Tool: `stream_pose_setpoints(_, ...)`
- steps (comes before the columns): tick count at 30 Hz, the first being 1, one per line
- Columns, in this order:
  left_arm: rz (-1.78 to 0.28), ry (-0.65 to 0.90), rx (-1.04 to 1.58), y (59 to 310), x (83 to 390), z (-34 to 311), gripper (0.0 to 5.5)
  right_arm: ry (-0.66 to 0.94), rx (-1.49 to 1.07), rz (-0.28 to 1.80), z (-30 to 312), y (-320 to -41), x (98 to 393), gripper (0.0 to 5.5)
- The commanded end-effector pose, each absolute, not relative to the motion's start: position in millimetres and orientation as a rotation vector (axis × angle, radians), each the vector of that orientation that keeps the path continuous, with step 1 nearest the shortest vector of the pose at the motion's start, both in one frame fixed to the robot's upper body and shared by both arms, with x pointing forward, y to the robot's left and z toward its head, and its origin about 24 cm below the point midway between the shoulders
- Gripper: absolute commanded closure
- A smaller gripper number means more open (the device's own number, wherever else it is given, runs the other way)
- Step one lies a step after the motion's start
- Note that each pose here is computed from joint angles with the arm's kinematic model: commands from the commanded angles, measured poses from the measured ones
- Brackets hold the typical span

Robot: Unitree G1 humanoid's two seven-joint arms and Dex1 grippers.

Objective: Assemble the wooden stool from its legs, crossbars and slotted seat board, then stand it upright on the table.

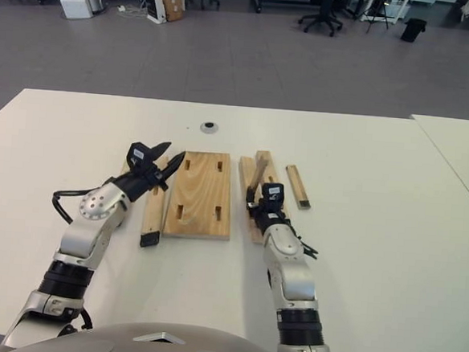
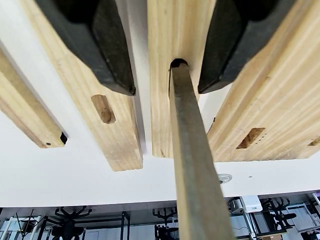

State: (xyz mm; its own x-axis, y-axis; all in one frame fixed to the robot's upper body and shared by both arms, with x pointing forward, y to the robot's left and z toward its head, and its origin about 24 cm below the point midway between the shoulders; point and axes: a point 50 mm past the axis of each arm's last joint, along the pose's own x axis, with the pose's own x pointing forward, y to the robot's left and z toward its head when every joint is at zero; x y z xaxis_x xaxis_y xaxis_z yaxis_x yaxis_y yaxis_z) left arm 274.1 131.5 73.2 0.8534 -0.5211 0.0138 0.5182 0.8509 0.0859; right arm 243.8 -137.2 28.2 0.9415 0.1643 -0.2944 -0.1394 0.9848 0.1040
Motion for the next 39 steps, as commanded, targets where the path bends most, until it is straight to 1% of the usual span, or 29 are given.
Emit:
stream_pose_setpoints(1, -0.544, -0.044, 0.099, 128.2, 271.5, 73.9, 3.25, 0.311, 0.091, 0.156, 40.9, -142.4, 236.0, 2.43)
stream_pose_setpoints(3, -0.551, -0.049, 0.097, 126.3, 269.9, 75.7, 3.25, 0.314, 0.092, 0.149, 48.6, -148.7, 229.1, 2.09)
stream_pose_setpoints(5, -0.549, -0.050, 0.096, 125.9, 268.2, 76.1, 3.25, 0.335, 0.092, 0.152, 52.6, -153.8, 221.0, 1.90)
stream_pose_setpoints(9, -0.533, -0.039, 0.095, 126.8, 265.1, 73.9, 3.25, 0.386, 0.096, 0.223, 55.6, -149.9, 207.4, 1.90)
stream_pose_setpoints(14, -0.544, -0.041, 0.092, 122.9, 264.4, 75.3, 3.25, 0.435, 0.116, 0.300, 51.9, -139.6, 200.4, 1.90)
stream_pose_setpoints(24, -0.603, -0.074, 0.085, 111.8, 267.7, 85.1, 3.25, 0.564, 0.132, 0.216, 26.9, -144.0, 199.2, 1.90)
stream_pose_setpoints(28, -0.610, -0.080, 0.076, 108.9, 266.8, 85.0, 3.25, 0.602, 0.086, 0.207, 21.2, -149.1, 199.2, 2.45)
stream_pose_setpoints(30, -0.596, -0.092, 0.074, 110.6, 268.3, 87.0, 3.25, 0.609, 0.069, 0.204, 20.1, -151.0, 199.2, 2.92)
stream_pose_setpoints(31, -0.587, -0.103, 0.067, 111.9, 269.7, 89.8, 3.25, 0.612, 0.064, 0.201, 19.7, -151.6, 199.2, 3.05)
stream_pose_setpoints(32, -0.579, -0.112, 0.061, 113.4, 271.2, 92.4, 3.25, 0.615, 0.061, 0.197, 19.3, -152.1, 199.0, 3.33)
stream_pose_setpoints(33, -0.562, -0.121, 0.042, 115.6, 272.3, 95.3, 3.25, 0.619, 0.056, 0.201, 18.8, -152.5, 199.6, 3.45)
stream_pose_setpoints(37, -0.503, -0.145, -0.031, 128.9, 277.4, 105.1, 3.25, 0.614, 0.049, 0.216, 18.9, -153.1, 201.8, 3.45)
stream_pose_setpoints(39, -0.508, -0.158, -0.065, 134.6, 279.7, 110.5, 3.25, 0.559, 0.099, 0.241, 27.4, -150.1, 210.3, 3.45)
